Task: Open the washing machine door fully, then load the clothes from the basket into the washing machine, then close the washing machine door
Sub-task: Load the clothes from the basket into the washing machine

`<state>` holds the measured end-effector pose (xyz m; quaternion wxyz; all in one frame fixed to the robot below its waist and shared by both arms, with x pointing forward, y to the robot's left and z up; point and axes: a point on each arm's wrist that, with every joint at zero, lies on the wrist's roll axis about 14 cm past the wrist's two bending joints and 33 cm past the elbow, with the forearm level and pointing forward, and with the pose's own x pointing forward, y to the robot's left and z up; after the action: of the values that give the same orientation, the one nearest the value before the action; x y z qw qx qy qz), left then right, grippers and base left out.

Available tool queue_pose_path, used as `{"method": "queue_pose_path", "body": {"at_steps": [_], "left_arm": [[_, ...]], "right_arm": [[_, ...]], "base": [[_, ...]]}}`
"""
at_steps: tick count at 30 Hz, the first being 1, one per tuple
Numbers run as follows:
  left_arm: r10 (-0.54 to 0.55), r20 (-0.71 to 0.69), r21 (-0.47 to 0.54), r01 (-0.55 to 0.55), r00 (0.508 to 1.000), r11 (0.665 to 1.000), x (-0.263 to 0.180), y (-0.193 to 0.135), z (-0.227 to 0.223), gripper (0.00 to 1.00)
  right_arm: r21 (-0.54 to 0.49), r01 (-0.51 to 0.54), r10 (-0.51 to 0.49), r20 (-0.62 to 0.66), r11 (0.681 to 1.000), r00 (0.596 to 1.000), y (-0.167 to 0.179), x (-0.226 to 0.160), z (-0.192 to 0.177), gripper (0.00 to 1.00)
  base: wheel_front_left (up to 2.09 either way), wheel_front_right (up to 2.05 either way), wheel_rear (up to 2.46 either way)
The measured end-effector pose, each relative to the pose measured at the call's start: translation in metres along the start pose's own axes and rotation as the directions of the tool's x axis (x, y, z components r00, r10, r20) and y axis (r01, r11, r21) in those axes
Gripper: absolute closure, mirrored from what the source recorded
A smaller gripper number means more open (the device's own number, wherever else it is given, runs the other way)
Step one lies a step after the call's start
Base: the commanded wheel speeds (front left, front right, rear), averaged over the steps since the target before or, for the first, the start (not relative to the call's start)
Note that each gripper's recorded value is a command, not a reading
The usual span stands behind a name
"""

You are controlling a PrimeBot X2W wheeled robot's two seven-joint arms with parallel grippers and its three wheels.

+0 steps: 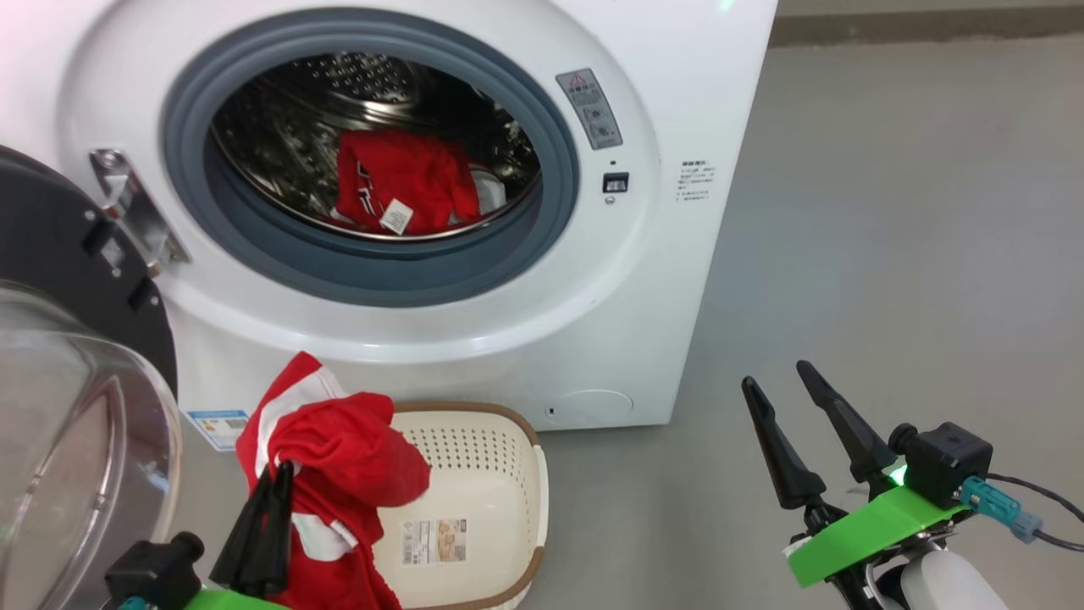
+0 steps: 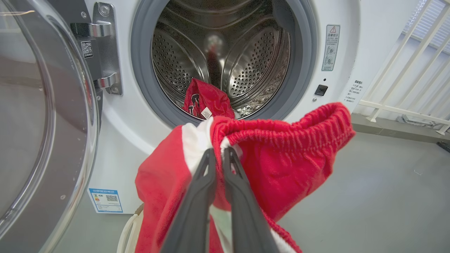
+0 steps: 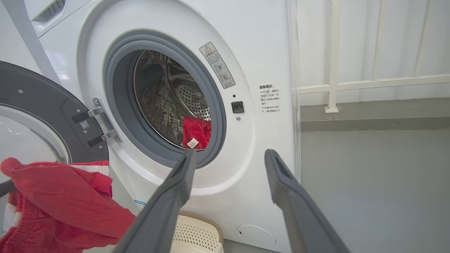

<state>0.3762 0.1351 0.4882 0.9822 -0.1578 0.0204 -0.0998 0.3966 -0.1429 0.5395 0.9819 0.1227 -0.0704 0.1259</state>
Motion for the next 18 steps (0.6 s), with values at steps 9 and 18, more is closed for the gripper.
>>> {"method": "queue_pose_path", "body": {"at_steps": [9, 18], "left_arm": [[0.006, 0.078, 0.015, -0.008, 0.997, 1.0, -0.008, -0.002, 0.024, 1.0], [0.007, 0.105, 0.018, -0.009, 0.994, 1.0, -0.011, -0.004, 0.032, 1.0]], "right_arm": [[-0.003, -0.02, 0.02, 0.008, 1.0, 1.0, 0.006, -0.001, 0.004, 0.0], [-0.012, -0.009, 0.009, 0.012, 1.0, 1.0, 0.001, -0.003, 0.006, 0.0]], "base": [[0.0, 0.0, 0.0], [0.0, 0.0, 0.0]]}}
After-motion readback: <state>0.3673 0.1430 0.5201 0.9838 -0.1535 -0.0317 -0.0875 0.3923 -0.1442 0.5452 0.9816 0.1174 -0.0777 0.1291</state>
